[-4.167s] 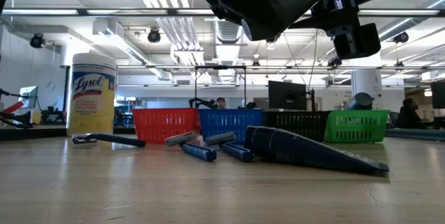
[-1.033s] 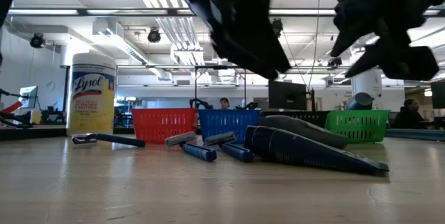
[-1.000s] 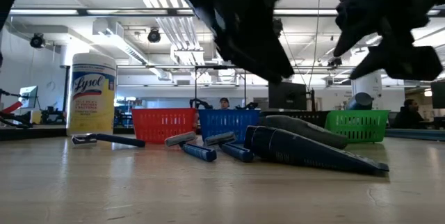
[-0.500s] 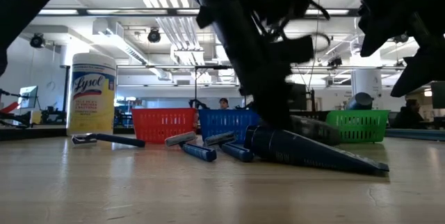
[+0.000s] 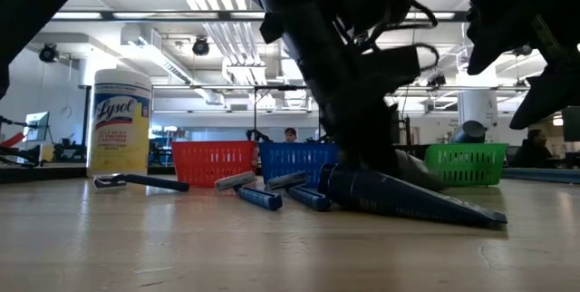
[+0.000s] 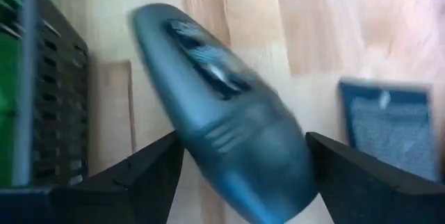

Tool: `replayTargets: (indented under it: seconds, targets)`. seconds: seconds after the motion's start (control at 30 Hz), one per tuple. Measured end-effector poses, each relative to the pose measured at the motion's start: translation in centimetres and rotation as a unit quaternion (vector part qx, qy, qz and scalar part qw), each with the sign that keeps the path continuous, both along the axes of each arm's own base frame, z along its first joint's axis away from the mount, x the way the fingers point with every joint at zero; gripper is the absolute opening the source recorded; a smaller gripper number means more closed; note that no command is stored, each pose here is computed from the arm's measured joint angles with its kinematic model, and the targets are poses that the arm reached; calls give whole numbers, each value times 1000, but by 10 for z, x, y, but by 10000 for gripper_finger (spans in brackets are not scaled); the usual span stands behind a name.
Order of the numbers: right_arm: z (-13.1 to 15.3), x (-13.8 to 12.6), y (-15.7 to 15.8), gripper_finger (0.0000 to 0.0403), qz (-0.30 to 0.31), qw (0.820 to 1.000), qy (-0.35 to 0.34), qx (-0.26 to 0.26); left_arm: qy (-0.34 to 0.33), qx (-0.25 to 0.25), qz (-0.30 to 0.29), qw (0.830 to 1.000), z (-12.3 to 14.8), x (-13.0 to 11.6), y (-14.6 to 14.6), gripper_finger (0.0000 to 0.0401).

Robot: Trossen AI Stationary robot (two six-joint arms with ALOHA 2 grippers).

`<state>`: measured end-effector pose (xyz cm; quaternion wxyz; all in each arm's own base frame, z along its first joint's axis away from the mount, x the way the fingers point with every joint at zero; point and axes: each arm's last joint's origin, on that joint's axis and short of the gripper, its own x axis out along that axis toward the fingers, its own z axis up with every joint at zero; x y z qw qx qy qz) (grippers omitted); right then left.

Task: Pick & Place Travel size toiletries
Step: Put the deodorant into the green basket

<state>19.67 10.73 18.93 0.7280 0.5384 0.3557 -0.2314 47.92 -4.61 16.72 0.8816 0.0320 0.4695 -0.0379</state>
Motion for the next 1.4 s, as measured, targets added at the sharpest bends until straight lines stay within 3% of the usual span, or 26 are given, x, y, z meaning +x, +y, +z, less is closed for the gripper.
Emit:
replayTargets:
  seconds: [0.2, 0.37, 0.5, 0.87, 1.0, 1.2, 1.4]
  targets:
    - [0, 0, 0, 329, -1, 1000, 1, 0, -32, 8, 47, 998, 4, 5, 2, 300]
    - [0, 0, 0, 320, -1, 1000, 1, 0, -44, 18, 47, 998, 4, 7, 3, 300]
    - [0, 0, 0, 314, -1, 1000, 1, 0, -36, 24, 46, 998, -12, 8, 3, 294]
    - [1, 1, 0, 311, -4, 1000, -7, -10, -37, 31, 26, 999, -16, 9, 1, 214]
    - [2, 2, 1, 304, -2, 1000, -20, -5, -36, 33, 26, 998, -16, 9, 0, 213]
    - [3, 0, 6, 286, 6, 1000, -25, -5, -22, 39, 19, 999, -6, 6, -6, 213]
    - [1, -12, 17, 277, -12, 998, -38, -52, -31, 37, 12, 999, 27, -6, -12, 213]
